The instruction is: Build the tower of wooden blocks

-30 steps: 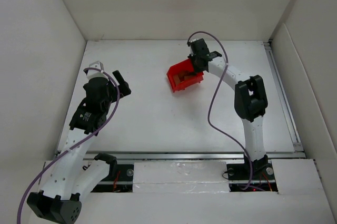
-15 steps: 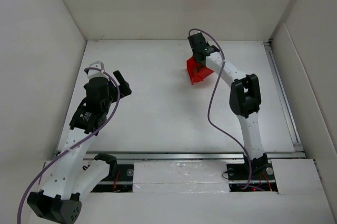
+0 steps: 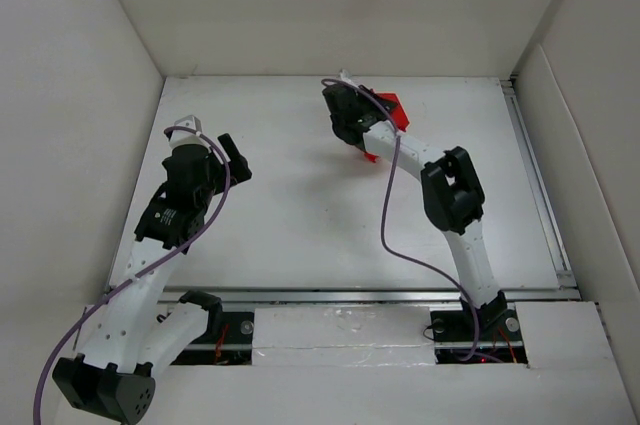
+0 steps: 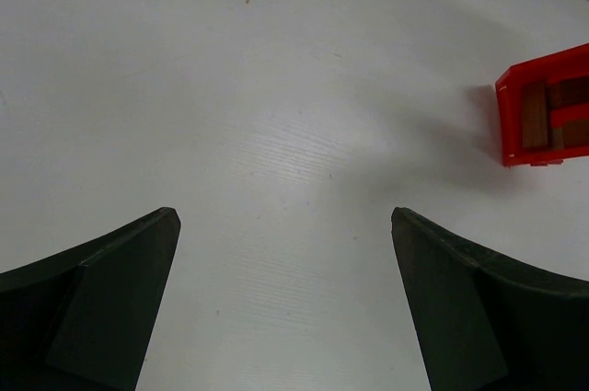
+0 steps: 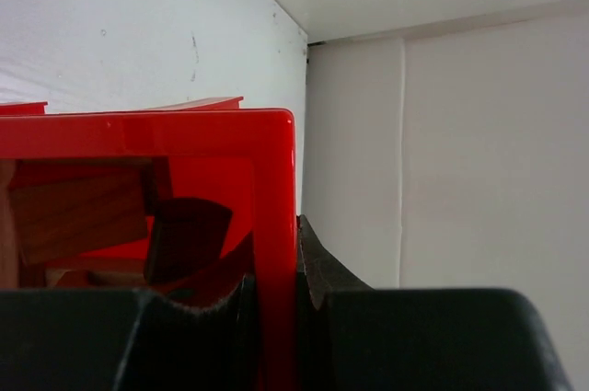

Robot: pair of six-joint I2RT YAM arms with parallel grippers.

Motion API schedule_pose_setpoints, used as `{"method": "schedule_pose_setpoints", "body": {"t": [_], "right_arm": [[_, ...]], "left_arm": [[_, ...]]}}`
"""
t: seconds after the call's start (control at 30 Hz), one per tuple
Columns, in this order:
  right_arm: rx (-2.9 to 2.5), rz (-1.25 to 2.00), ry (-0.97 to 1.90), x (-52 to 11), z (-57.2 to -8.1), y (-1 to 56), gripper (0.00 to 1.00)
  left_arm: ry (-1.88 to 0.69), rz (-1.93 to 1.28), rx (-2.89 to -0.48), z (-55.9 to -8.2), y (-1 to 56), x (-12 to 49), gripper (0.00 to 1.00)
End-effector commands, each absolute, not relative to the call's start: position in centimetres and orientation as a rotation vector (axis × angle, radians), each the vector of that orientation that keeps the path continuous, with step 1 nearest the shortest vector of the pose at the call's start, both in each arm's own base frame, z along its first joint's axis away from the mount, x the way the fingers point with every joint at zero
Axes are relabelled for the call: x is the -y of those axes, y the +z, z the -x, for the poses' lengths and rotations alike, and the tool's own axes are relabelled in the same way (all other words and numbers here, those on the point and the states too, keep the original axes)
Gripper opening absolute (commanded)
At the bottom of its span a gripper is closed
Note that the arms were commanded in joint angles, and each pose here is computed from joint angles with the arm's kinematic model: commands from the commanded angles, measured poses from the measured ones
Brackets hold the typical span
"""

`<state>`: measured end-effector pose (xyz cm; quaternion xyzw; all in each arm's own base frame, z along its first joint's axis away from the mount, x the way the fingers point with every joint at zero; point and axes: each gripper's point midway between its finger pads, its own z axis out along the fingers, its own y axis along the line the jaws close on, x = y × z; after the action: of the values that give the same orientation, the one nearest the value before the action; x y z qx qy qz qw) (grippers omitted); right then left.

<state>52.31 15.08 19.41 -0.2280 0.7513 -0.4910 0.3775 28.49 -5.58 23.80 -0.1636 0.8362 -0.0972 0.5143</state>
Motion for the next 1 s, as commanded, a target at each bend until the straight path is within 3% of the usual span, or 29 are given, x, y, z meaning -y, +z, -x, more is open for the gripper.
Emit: {"method": "schedule_pose_setpoints", "body": {"t": [0.0,0.73,0.97], "right_arm": [[-1.853,0.529,-1.301,-17.4,-51.0,20.2,0.02],[-1.818,0.757,-1.206,-27.2,-42.0,9.7,0.0],[-1.805,0.807,-1.239,-28.7,-40.1,6.5,0.06]], "left_arm": [[-0.256,0.367,-1.979,-28.8,24.7,6.0,0.99],[-0.27,0.365,-1.965,-28.5,25.1,6.0,0.99],[-0.269,0.365,-1.957,-28.4,25.3,5.9,0.99]]}}
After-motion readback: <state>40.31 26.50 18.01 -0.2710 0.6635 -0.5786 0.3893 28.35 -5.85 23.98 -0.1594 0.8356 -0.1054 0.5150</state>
